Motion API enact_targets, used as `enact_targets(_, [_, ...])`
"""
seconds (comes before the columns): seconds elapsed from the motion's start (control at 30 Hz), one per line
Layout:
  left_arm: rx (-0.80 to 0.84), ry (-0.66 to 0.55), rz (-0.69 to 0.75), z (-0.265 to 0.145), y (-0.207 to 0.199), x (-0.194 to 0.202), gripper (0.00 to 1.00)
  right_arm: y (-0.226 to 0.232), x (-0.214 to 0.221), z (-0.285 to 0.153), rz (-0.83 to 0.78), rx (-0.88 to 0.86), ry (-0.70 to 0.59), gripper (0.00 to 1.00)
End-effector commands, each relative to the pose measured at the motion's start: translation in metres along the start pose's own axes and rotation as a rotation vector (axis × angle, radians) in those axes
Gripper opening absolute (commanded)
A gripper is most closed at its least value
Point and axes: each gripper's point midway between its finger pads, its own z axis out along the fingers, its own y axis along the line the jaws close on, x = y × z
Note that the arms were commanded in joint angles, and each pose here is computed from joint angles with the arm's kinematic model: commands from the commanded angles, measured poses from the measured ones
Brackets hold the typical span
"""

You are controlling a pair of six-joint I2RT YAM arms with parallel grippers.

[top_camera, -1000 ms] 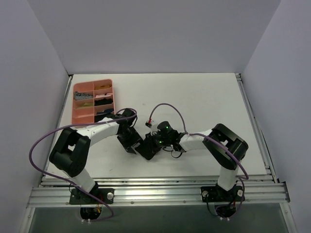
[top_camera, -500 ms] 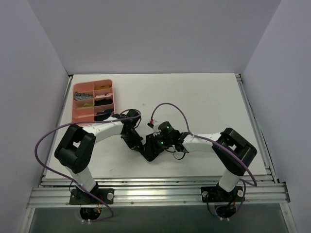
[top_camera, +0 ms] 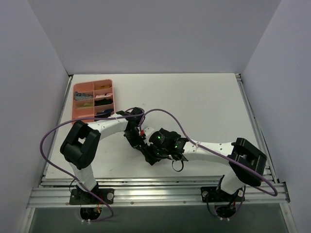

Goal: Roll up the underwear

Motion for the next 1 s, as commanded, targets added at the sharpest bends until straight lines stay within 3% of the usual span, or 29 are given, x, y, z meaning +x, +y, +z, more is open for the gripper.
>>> enact_targets(0.0, [-0.063, -0.042, 0.009, 0.008, 0.007, -0.007, 0.02, -0.009, -0.018, -0.012, -0.085, 0.111, -0.047, 0.49])
enact_targets(0.23, [-0.079, -0.033, 0.022, 0.008, 0.007, -0.007, 0.02, -0.004, -0.018, -0.004, -0.245, 0.217, -0.025, 0.49])
enact_targets(0.97, [-0.108, -0.025, 0.033, 0.007, 0.009, -0.007, 0.02, -0.001, 0.006, 0.028, -0.304, 0.240, 0.006, 0.49])
